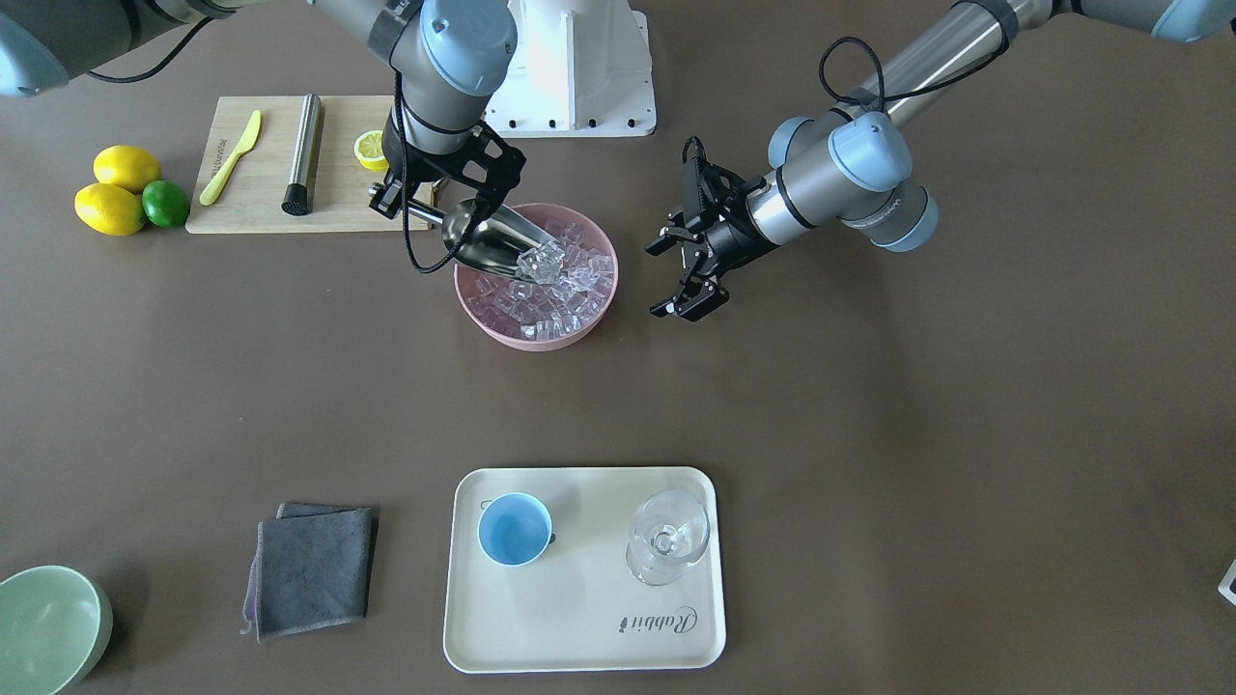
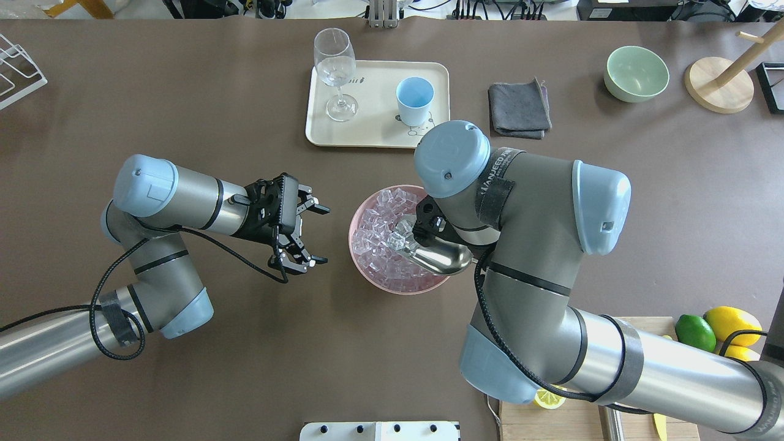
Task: Put ice in cup with scoop
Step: 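Drag the scoop through the ice and lift it out with the right gripper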
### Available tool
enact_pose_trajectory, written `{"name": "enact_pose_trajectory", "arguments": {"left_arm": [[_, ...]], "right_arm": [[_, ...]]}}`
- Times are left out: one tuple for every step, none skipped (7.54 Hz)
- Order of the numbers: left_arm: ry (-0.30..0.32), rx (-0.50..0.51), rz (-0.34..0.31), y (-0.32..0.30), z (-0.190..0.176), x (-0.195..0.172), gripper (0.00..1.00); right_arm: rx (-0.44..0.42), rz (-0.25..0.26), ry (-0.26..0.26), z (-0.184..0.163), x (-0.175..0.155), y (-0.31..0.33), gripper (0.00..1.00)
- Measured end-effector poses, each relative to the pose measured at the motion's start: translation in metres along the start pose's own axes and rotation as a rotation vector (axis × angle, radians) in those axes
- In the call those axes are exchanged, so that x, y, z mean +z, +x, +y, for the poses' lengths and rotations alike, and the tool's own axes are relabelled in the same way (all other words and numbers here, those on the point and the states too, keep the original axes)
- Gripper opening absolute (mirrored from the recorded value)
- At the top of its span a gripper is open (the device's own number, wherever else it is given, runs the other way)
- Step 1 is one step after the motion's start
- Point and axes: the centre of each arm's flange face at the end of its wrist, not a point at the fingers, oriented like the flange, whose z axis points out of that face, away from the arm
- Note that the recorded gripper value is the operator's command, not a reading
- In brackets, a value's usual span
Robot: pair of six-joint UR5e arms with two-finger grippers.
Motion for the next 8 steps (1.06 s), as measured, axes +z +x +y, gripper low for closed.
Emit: {"name": "enact_pose_trajectory", "arguments": {"left_arm": [[0.000,0.000,0.001,0.000,-0.002,0.001,0.98],[0.000,-0.001,0.002,0.000,-0.003,0.001,0.98],[-0.002,-0.002,0.000,-0.002,-0.003,0.000,0.98],[-0.002,-0.003,-0.003,-0.005,-0.003,-0.002,0.98],[-0.002,-0.003,-0.007,-0.007,-0.004,-0.004,0.98],[0.001,-0.001,-0.011,-0.008,-0.005,-0.006,0.98],[0.003,0.001,-0.019,-0.011,-0.005,-0.013,0.98],[0.001,0.001,-0.027,-0.012,-0.001,-0.021,0.98]], "right_arm": [[-0.004,0.001,0.013,0.005,0.000,-0.001,0.00],[-0.009,0.002,0.028,0.013,-0.003,-0.002,0.00],[-0.015,0.003,0.046,0.020,-0.007,-0.004,0.00],[-0.021,0.004,0.066,0.027,-0.013,-0.007,0.00],[-0.029,0.004,0.092,0.036,-0.020,-0.010,0.00],[-0.038,0.007,0.123,0.046,-0.030,-0.014,0.00],[-0.043,0.009,0.150,0.054,-0.038,-0.017,0.00],[-0.042,0.012,0.177,0.058,-0.044,-0.017,0.00]]}}
